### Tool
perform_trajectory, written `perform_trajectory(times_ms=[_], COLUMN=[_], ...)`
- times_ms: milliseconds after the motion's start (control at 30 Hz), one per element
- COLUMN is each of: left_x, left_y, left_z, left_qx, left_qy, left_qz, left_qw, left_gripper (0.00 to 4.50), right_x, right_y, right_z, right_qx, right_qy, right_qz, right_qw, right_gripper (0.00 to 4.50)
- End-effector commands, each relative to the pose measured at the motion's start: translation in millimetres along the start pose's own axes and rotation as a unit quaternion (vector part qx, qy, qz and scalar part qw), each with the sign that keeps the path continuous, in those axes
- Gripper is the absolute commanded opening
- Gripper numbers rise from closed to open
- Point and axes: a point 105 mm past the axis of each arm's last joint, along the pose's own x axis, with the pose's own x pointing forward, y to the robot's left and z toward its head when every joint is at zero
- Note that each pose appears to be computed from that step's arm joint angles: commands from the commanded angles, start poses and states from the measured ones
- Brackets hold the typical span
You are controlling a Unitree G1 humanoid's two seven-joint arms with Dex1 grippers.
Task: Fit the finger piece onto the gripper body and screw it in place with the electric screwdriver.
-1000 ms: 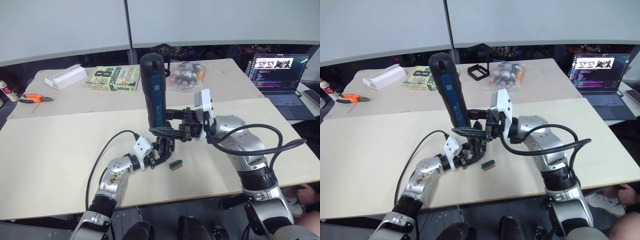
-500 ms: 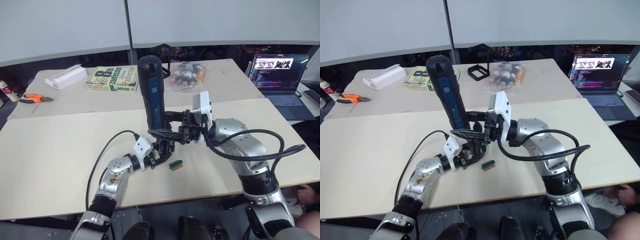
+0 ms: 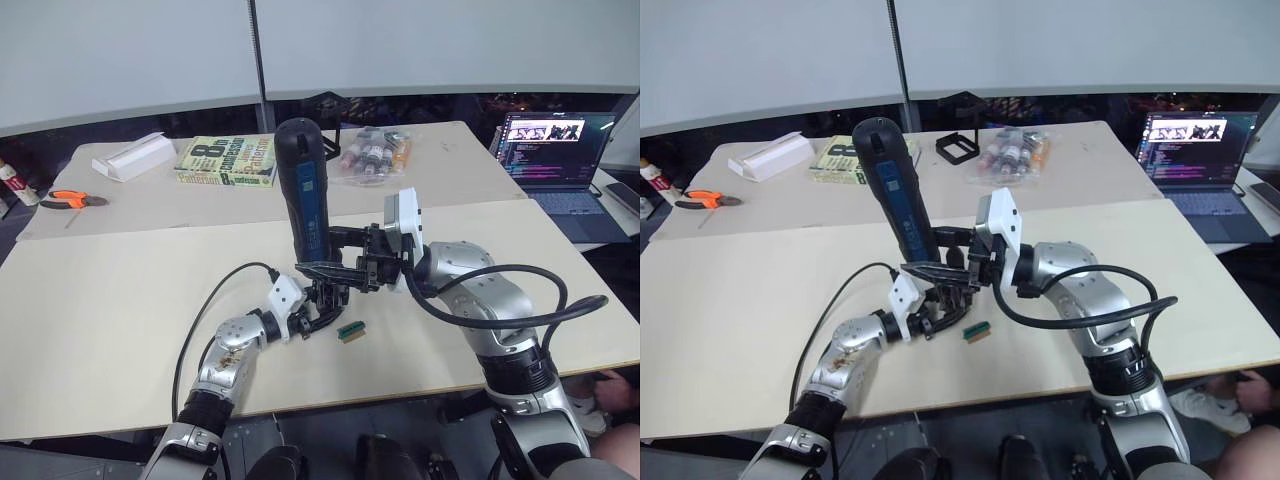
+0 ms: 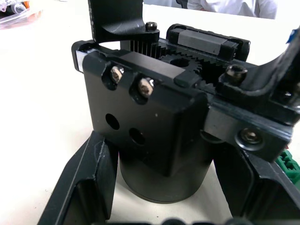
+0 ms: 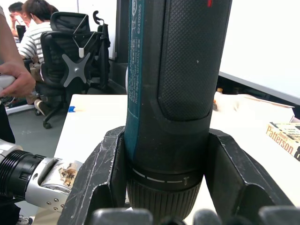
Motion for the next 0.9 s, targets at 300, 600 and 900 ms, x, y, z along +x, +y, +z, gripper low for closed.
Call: perform_trajectory(times_ms=[300,600,900], left_x=[3,2,2], left_y=[-5,-4,-3], left_z=[6,6,5], left_qx=[-0.003,-0.003,-0.003], left_qy=[-0.014,-0.015,-0.015], left_qz=[-0.012,-0.010,-0.009], left_qw=[1.000,1.000,1.000], left_gripper=[2.42,2.42,2.42], right_x=[-11,-14,-10], right_y=[-3,-6,-5], right_z=[-58,-59,-46], right_qx=[0.067,0.067,0.055], right_qy=[0.082,0.082,0.068], right_qz=[-0.037,-0.042,-0.028], right_qw=[0.994,0.993,0.996], right_gripper=[1.93,1.93,1.93])
